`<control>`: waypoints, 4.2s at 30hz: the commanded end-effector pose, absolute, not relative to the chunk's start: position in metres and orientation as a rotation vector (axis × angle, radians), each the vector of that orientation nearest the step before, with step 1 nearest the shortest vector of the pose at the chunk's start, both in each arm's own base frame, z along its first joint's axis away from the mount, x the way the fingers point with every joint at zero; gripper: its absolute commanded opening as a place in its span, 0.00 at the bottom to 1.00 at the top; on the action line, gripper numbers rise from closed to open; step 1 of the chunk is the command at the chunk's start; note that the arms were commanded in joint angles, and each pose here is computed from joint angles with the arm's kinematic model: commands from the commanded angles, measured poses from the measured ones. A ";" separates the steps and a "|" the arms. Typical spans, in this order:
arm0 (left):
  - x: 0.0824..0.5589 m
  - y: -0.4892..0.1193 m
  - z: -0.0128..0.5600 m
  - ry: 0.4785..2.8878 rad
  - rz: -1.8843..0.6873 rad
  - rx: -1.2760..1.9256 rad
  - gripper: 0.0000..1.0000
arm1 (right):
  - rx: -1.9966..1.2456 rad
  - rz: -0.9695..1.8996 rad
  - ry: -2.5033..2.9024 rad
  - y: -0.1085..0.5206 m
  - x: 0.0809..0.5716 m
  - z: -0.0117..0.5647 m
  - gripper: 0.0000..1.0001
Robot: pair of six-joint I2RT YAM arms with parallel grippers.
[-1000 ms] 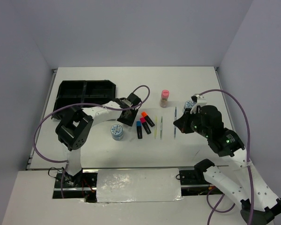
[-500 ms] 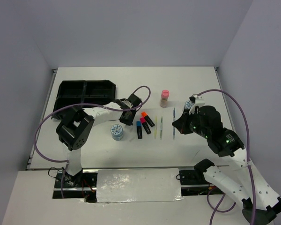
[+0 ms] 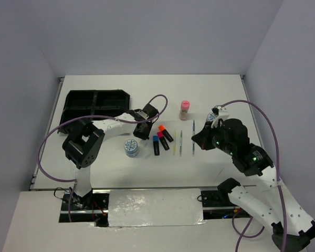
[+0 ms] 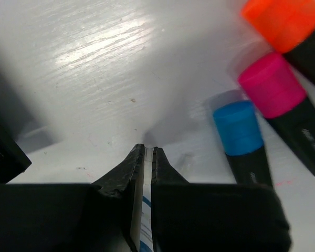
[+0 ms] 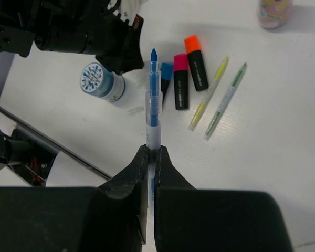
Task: Sort the stationery into containers
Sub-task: Close the pen cap on the pen.
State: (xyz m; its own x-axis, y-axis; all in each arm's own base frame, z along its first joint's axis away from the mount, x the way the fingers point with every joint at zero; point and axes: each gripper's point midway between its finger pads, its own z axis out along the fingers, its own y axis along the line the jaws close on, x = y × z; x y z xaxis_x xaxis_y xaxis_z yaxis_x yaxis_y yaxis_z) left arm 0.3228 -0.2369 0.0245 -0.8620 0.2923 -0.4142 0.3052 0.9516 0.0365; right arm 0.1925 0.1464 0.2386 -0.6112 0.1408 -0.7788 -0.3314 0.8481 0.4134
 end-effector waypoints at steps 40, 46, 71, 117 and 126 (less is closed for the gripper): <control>0.196 -0.317 0.418 1.283 -1.627 0.415 0.00 | -0.461 1.441 1.522 0.264 0.132 0.324 0.00; 0.197 -0.314 0.415 1.298 -1.596 0.413 0.00 | -0.457 1.436 1.516 0.262 0.132 0.328 0.00; 0.198 -0.321 0.388 1.372 -1.606 0.429 0.00 | -0.474 1.396 1.497 0.261 0.135 0.345 0.00; 0.151 -0.312 0.413 1.180 -1.617 0.649 0.01 | -0.670 1.352 1.427 0.296 0.153 0.351 0.00; 0.194 -0.310 0.405 1.377 -1.357 0.560 0.80 | -0.635 1.308 1.475 0.296 0.163 0.344 0.00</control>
